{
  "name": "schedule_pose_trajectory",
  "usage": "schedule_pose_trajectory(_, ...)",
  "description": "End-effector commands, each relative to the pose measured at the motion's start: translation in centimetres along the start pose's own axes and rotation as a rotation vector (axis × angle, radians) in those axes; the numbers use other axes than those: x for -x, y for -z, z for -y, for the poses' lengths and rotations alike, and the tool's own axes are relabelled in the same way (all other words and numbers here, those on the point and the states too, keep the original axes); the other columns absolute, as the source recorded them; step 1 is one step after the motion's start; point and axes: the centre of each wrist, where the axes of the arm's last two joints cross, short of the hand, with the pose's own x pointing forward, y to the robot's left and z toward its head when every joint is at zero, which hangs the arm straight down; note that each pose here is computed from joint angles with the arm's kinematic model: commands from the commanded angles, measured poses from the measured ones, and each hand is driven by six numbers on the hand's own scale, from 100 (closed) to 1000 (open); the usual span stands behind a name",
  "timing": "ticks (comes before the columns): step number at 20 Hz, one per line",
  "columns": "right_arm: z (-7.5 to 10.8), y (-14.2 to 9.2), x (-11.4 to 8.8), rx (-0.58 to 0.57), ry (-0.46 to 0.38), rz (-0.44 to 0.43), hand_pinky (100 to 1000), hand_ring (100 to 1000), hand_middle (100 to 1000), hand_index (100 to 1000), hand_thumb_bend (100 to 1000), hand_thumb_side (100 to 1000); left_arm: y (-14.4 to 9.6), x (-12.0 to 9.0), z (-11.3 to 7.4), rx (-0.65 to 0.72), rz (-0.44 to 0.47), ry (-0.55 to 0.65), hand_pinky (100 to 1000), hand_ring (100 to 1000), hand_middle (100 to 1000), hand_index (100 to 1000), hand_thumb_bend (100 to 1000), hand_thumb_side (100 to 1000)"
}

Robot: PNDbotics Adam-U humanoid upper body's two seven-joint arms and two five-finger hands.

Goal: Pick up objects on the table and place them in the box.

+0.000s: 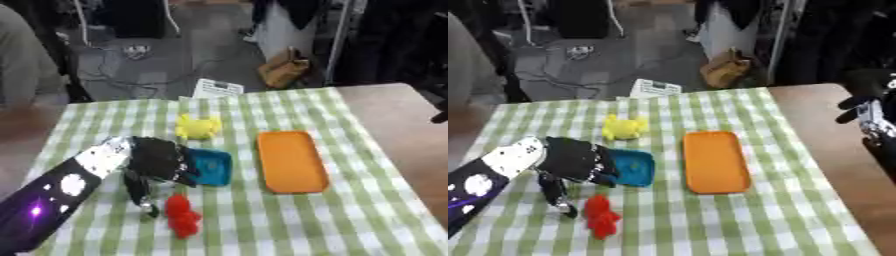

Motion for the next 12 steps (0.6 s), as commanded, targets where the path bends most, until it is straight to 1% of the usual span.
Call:
schedule_pose_trajectory(1, 0.6, 0.5, -0.8, 0.004, -0.01, 0.039, 515, 587, 734, 748, 100, 685, -0.3, 0.7, -0.3, -0.005, 0.008, 0.016, 766, 749, 782, 847, 655, 541)
schedule_pose_trajectory(2, 0.6, 0.6, -0.8, 0.004, -0.009, 0.04, 515, 587, 734, 748, 100, 685, -0.2, 0.6, -0.1, 0.001, 0.01, 0.012, 766, 749, 782, 847, 655, 541)
schedule_pose_trajectory(5, 0.6, 0.6, -0.8, 0.004, -0.008, 0.04, 515, 587, 734, 748, 100, 685, 0.1, 0.4, 0.4, 0.015, 0.019, 0.003, 759, 739, 758, 830, 616, 504)
schedule_pose_trajectory(10, 0.6, 0.6, -0.8, 0.003, -0.008, 0.04, 515, 587, 734, 748, 100, 685, 0.2, 0.0, 0.9, 0.024, 0.027, -0.016, 754, 733, 747, 825, 595, 509)
schedule_pose_trajectory(11, 0.6, 0.6, -0.8, 0.003, -0.008, 0.04, 515, 587, 734, 749, 100, 685, 0.2, 0.0, 1.0, 0.024, 0.028, -0.02, 749, 728, 739, 820, 575, 498)
schedule_pose_trajectory(12, 0.6, 0.6, -0.8, 0.003, -0.007, 0.04, 515, 587, 734, 749, 100, 685, 0.3, -0.1, 1.1, 0.022, 0.029, -0.026, 749, 728, 739, 820, 575, 498)
